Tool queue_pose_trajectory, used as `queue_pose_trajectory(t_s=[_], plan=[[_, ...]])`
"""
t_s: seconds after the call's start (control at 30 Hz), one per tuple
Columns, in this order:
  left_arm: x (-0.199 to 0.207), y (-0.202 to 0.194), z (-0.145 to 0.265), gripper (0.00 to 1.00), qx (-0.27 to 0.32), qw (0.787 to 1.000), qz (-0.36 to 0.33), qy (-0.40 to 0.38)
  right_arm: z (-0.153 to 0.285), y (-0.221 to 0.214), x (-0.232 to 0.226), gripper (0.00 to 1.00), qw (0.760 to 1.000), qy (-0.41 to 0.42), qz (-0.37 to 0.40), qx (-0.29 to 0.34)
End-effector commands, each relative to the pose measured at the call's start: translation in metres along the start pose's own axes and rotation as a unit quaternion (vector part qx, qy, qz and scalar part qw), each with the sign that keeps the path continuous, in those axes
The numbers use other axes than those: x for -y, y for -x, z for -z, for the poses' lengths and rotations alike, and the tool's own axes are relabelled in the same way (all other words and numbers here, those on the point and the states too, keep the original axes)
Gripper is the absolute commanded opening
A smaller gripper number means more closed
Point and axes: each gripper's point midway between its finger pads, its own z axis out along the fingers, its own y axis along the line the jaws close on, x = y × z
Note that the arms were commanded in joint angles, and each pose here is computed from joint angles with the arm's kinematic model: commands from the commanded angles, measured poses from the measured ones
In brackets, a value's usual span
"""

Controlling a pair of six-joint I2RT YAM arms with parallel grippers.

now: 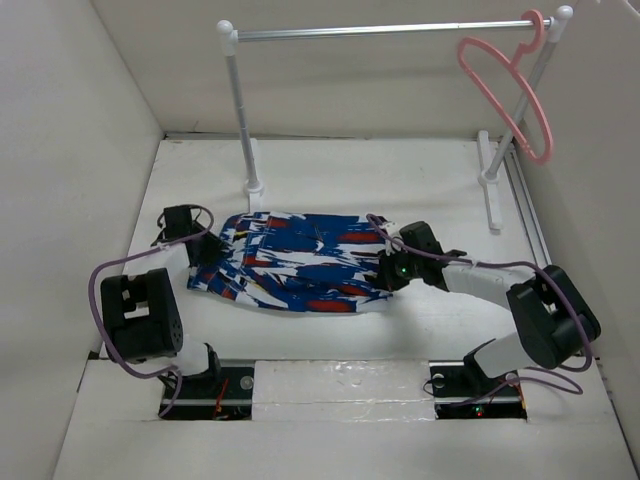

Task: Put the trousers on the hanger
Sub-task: Fold the trousers at the center of the board, then pick up the hanger from the clothesline.

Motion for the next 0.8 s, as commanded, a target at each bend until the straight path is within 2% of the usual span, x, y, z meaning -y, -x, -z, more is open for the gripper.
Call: queue_pose_trajectory(t_s=[0.0, 0.07, 0.2, 0.27, 0.3, 0.33, 0.37, 0.4, 0.43, 0.47, 0.53, 0.57, 0.6, 0.63, 0.67, 0.7, 0.73, 0.77], plan=[[-0.052, -0.012, 0.005, 0.28, -0.001, 0.994, 0.065, 0.085, -0.007, -0.017, 0.009, 0.0, 1.0, -0.013, -0.004, -0.006], [-0.052, -0.017, 0.012, 0.28, 0.006, 0.994, 0.076, 0.076, -0.006, -0.02, 0.01, 0.0, 1.0, -0.018, -0.006, -0.011], [-0.016, 0.006, 0.049, 0.28, 0.056, 0.995, 0.08, 0.0, 0.005, -0.008, 0.006, 0.0, 1.0, -0.02, 0.005, -0.014], [0.013, 0.026, 0.069, 0.28, 0.085, 0.994, 0.06, -0.044, 0.022, 0.028, -0.012, 0.0, 0.999, -0.006, 0.034, 0.017], [0.029, 0.035, 0.084, 0.26, 0.105, 0.991, 0.044, -0.067, 0.033, 0.031, -0.021, 0.0, 0.999, -0.004, 0.042, 0.007], [0.045, 0.036, 0.093, 0.21, 0.111, 0.99, 0.015, -0.082, 0.044, 0.046, -0.029, 0.0, 0.998, -0.002, 0.065, 0.018], [0.069, 0.051, 0.111, 0.12, 0.137, 0.985, -0.001, -0.108, 0.068, 0.091, -0.045, 0.0, 0.994, 0.001, 0.092, 0.066], [0.085, 0.054, 0.121, 0.02, 0.143, 0.982, -0.016, -0.124, 0.091, 0.104, -0.056, 0.0, 0.992, -0.004, 0.102, 0.078], [0.103, 0.046, 0.127, 0.0, 0.138, 0.979, -0.037, -0.145, 0.108, 0.125, -0.062, 0.0, 0.986, -0.011, 0.135, 0.101], [0.124, 0.051, 0.142, 0.0, 0.148, 0.972, -0.055, -0.172, 0.146, 0.173, -0.077, 0.0, 0.973, -0.018, 0.154, 0.169], [0.152, 0.046, 0.152, 0.0, 0.145, 0.964, -0.08, -0.209, 0.193, 0.209, -0.065, 0.0, 0.961, -0.071, 0.162, 0.214], [0.175, 0.034, 0.164, 0.0, 0.136, 0.955, -0.108, -0.24, 0.215, 0.227, -0.063, 0.0, 0.952, -0.084, 0.172, 0.239], [0.188, 0.025, 0.165, 0.0, 0.129, 0.951, -0.126, -0.252, 0.255, 0.257, -0.071, 0.0, 0.933, -0.096, 0.188, 0.291], [0.198, 0.015, 0.167, 0.0, 0.123, 0.947, -0.144, -0.26, 0.269, 0.272, -0.061, 0.0, 0.925, -0.122, 0.191, 0.306], [0.231, -0.022, 0.178, 0.0, 0.121, 0.929, -0.211, -0.279, 0.327, 0.303, -0.042, 0.0, 0.9, -0.174, 0.186, 0.354], [0.232, -0.022, 0.178, 0.0, 0.121, 0.929, -0.212, -0.279, 0.317, 0.305, -0.035, 0.0, 0.904, -0.176, 0.188, 0.342], [0.243, -0.022, 0.187, 0.0, 0.151, 0.924, -0.223, -0.271, 0.333, 0.313, -0.024, 0.0, 0.897, -0.196, 0.185, 0.35], [0.257, -0.059, 0.189, 0.0, 0.127, 0.913, -0.262, -0.285, 0.357, 0.316, 0.005, 0.09, 0.888, -0.239, 0.166, 0.355]])
